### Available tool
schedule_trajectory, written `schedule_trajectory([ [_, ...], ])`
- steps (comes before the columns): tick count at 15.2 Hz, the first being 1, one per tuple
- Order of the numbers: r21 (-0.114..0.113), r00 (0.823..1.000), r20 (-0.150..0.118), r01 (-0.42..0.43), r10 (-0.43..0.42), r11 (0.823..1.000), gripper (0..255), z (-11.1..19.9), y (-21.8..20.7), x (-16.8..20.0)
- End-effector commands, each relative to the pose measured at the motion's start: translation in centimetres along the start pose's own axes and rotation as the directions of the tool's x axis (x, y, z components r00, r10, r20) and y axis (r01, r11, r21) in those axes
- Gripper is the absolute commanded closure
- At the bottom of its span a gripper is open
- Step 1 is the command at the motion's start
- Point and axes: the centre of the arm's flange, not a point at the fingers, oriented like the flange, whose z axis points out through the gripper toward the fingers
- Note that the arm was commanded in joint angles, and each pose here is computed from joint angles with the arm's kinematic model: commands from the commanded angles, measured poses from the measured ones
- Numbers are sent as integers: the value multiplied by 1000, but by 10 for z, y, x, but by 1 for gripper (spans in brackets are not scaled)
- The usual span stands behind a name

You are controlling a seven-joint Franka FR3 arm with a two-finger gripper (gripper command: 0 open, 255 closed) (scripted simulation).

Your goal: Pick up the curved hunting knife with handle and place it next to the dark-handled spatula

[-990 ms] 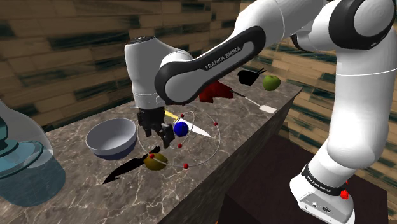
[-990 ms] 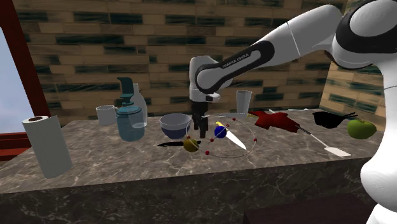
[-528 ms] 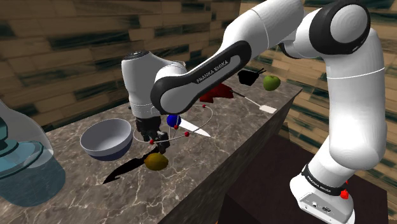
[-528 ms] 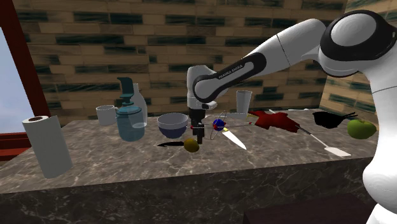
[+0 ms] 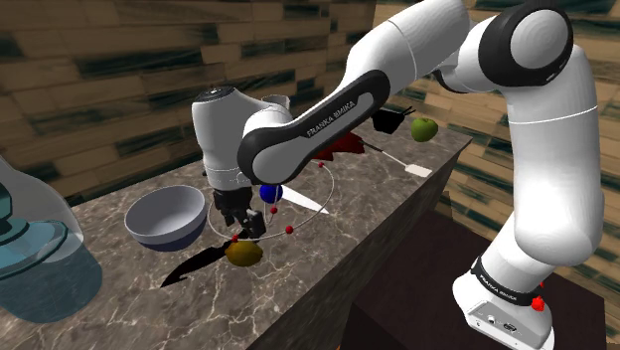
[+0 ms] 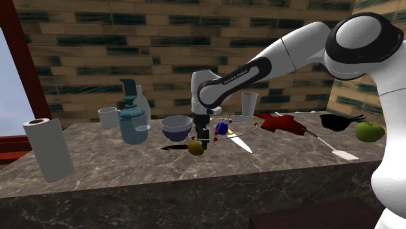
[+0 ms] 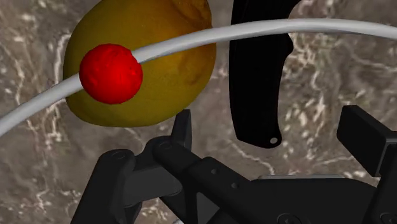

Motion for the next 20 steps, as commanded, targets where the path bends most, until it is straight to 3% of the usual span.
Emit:
schedule_trajectory([
  [1, 0, 1000, 0, 0, 0, 1000, 0, 0, 0, 0],
  [2, 0, 1000, 0, 0, 0, 1000, 255, 0, 0, 0],
  [11, 0, 1000, 0, 0, 0, 1000, 255, 0, 0, 0],
  [20, 0, 1000, 0, 0, 0, 1000, 255, -47, 1, 0],
])
